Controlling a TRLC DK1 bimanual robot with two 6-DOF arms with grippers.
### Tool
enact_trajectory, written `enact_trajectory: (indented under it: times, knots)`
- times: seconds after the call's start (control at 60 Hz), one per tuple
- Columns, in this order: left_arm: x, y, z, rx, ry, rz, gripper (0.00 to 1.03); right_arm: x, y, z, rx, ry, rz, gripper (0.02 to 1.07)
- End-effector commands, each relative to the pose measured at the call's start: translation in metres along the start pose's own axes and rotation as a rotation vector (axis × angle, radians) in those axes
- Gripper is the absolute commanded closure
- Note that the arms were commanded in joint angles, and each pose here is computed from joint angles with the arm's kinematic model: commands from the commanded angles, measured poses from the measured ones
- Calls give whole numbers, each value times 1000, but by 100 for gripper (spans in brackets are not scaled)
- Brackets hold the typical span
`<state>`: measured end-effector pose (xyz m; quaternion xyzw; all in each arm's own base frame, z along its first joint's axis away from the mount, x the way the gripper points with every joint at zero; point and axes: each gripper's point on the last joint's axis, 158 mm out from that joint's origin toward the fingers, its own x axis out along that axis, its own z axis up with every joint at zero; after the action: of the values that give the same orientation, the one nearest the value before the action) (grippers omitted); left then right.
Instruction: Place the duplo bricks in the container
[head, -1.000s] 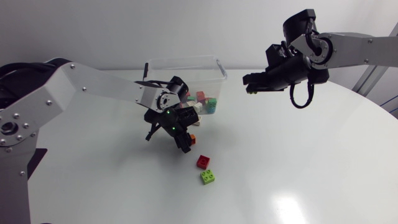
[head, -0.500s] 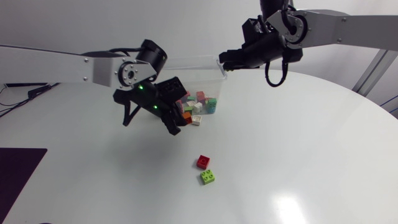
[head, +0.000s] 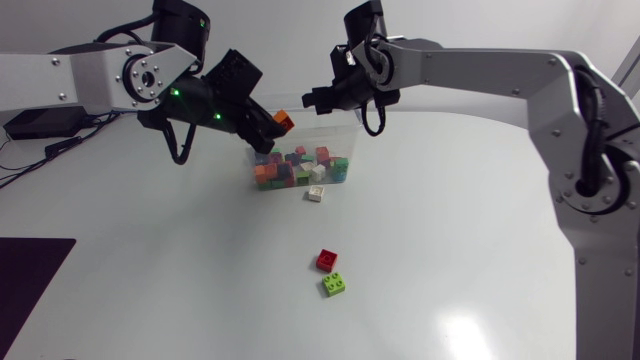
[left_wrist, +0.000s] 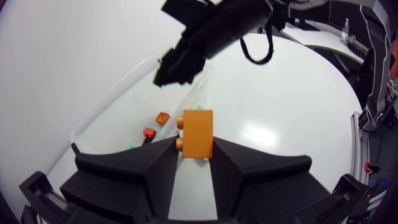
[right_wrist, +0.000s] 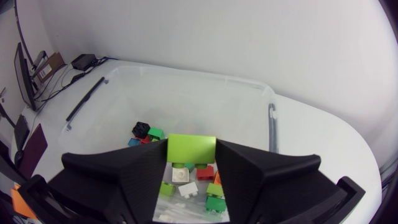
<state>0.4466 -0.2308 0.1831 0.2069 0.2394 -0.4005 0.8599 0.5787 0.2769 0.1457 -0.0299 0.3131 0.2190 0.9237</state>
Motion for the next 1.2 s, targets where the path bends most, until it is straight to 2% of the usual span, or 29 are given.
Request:
enact_trajectory:
  times: [0.0, 0.05, 0.167, 0.333, 0.567, 0.617, 0.667, 0.7, 0.767, 0.833, 0.867, 1.0, 1.183]
  knots:
    - [-1, 19, 19, -47, -63, 38, 74, 15, -6, -11, -29, 32, -26, 13]
    - [7, 25, 21, -53, -68, 44, 74, 10, -7, -12, -40, 35, -29, 10]
    - [22, 44, 27, -69, -92, 98, 72, -10, -16, -10, -54, 9, -40, 9]
    - [37, 72, 30, -111, -110, 150, 69, -54, -21, -8, -116, -79, -35, 8]
    - [56, 106, 23, -157, -109, 208, 66, -99, -7, -28, -174, -124, 65, 8]
    - [60, 111, 21, -160, -103, 222, 58, -104, -4, -38, -181, -115, 86, 8]
    - [65, 114, 21, -168, -103, 230, 45, -109, -1, -48, -190, -103, 105, 8]
    - [66, 116, 21, -171, -102, 232, 42, -111, 2, -54, -200, -99, 120, 8]
    - [74, 118, 18, -168, -92, 243, 22, -115, 3, -66, -217, -93, 128, 8]
    - [76, 119, 18, -164, -89, 252, 10, -117, 7, -79, -233, -80, 153, 8]
    - [76, 119, 19, -164, -90, 256, 7, -118, 9, -85, -243, -76, 164, 8]
    - [63, 117, 24, -157, -99, 264, 6, -112, 18, -116, -283, -51, 218, 8]
    - [19, 105, 37, -139, -145, 288, 5, -83, 26, -155, -343, 12, 259, 8]
